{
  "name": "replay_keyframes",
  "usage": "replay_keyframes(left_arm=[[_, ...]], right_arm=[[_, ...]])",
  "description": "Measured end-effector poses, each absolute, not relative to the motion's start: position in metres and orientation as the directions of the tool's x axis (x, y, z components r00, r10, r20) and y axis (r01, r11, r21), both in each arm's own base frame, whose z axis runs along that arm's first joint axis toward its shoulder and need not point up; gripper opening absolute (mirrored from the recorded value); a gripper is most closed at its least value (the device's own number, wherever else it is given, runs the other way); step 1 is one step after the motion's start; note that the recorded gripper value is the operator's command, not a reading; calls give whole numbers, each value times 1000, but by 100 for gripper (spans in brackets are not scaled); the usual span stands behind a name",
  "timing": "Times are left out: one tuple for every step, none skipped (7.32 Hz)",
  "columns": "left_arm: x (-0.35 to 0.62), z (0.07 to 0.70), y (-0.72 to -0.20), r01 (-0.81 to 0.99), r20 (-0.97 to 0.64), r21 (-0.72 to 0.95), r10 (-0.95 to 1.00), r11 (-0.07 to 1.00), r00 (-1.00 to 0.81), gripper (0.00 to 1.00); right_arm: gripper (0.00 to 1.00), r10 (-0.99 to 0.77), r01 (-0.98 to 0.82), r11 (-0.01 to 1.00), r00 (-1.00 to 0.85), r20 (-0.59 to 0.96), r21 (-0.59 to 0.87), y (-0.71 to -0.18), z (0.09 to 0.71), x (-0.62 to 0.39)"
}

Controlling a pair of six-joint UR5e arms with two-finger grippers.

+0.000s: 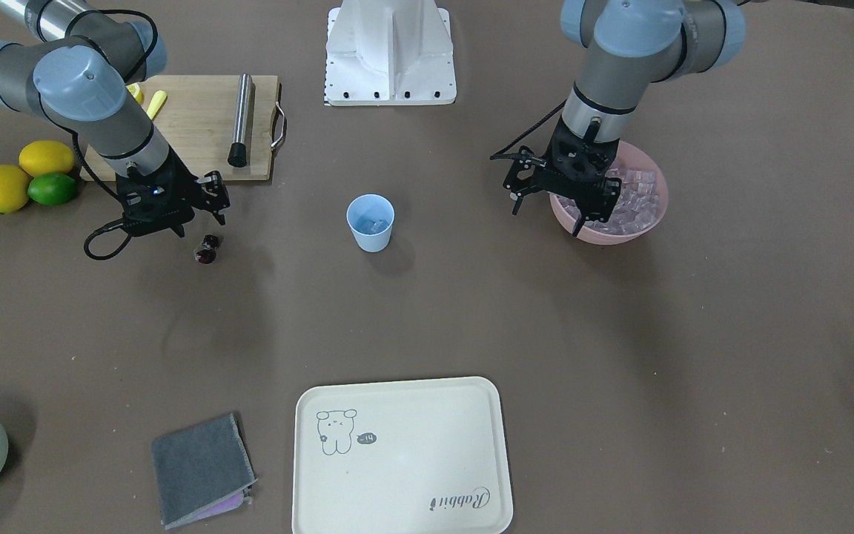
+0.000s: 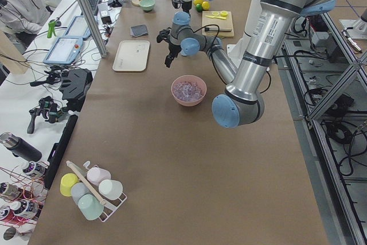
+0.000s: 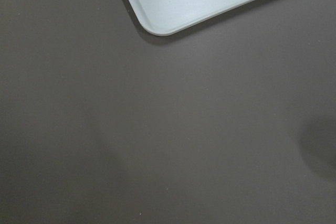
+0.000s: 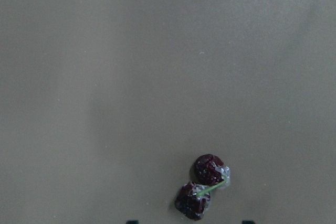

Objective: Put ice and cherries in cup
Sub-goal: 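Withdraw the left gripper toward the bowl while the right gripper reaches for the cherries, then grasp the pair of dark cherries by the stem with the right gripper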

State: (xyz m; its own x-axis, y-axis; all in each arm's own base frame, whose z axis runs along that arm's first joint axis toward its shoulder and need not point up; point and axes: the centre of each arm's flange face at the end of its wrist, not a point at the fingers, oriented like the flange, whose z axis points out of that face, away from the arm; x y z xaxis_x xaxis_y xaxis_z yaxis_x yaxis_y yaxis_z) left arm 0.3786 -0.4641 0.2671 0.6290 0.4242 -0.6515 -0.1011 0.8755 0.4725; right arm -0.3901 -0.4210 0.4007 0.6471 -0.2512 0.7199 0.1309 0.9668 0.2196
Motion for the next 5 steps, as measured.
replay_keyframes(left_arm=[[360,279,-466,-120,-640,480,441,869,629,97],[343,289,-466,-135,-630,487,453,863,631,97],[330,297,-468,-145,-619,494,463,858,634,97],[321,304,-469,-150,-614,494,466,856,637,97],[313,312,-469,-152,-611,488,461,859,643,97]], right_arm=[[57,-242,123,969,664,708,215,-421,404,-391],[57,-231,117,971,676,700,208,-422,406,-393],[57,-205,98,977,683,701,190,-423,405,-394],[57,-149,57,987,686,712,152,-425,401,-398],[57,-83,10,994,687,722,105,-427,399,-403]])
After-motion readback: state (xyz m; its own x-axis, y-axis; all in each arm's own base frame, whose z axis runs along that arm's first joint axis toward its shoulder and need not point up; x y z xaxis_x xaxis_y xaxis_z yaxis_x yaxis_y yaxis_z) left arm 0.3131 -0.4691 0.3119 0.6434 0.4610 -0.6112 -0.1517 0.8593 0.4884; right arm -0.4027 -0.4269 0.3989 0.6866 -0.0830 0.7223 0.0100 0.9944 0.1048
